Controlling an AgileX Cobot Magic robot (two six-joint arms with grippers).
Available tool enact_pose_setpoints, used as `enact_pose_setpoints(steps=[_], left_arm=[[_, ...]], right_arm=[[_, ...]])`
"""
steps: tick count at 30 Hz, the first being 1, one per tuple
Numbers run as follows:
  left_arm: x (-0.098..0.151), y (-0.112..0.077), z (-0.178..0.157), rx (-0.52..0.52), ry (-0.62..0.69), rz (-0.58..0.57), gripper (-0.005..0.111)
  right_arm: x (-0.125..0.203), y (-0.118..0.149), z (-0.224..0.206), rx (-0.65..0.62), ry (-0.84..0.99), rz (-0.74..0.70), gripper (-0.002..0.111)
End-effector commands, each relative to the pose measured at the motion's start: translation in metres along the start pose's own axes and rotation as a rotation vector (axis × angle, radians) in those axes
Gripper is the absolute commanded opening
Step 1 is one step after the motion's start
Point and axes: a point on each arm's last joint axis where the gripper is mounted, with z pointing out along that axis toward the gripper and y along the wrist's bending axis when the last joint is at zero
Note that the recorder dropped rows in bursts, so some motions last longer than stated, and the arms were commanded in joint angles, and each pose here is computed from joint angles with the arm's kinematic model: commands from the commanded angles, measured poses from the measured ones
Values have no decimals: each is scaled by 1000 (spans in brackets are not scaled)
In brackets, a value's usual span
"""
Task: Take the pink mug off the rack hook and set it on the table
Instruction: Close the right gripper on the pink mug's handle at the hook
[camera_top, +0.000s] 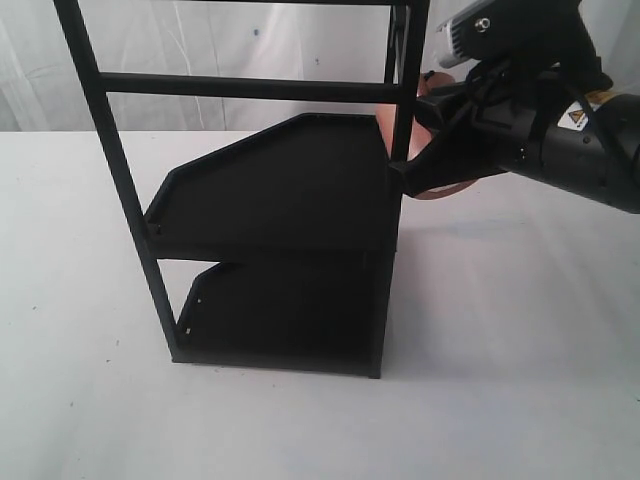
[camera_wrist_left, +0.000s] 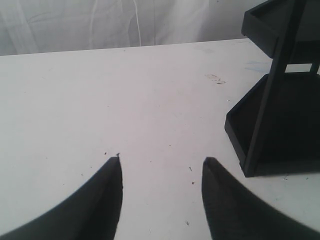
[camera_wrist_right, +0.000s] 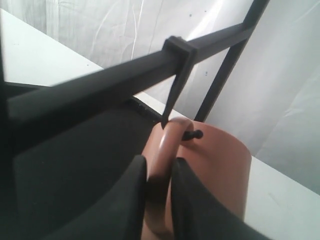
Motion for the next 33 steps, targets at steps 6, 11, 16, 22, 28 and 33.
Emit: enact_pose_setpoints(steps=[6,11,16,22,28,33], left_arm=[[2,0,0,1,4,-11,53],[2,0,0,1,4,-11,53],[2,0,0,1,4,-11,53],[2,0,0,1,4,-11,53],[2,0,0,1,4,-11,53],[2,0,0,1,4,-11,53]], right_arm=[[-3,0,0,6,-21,-20,17],[-4,-1,0,9,-26,-22,34],[-6,-2,0,24,-51,-22,34],[2,0,11,17,-16,-24,34],[3,0,14,25,-23,-24,34],[-2,-1,14,29,-38,-24,29]])
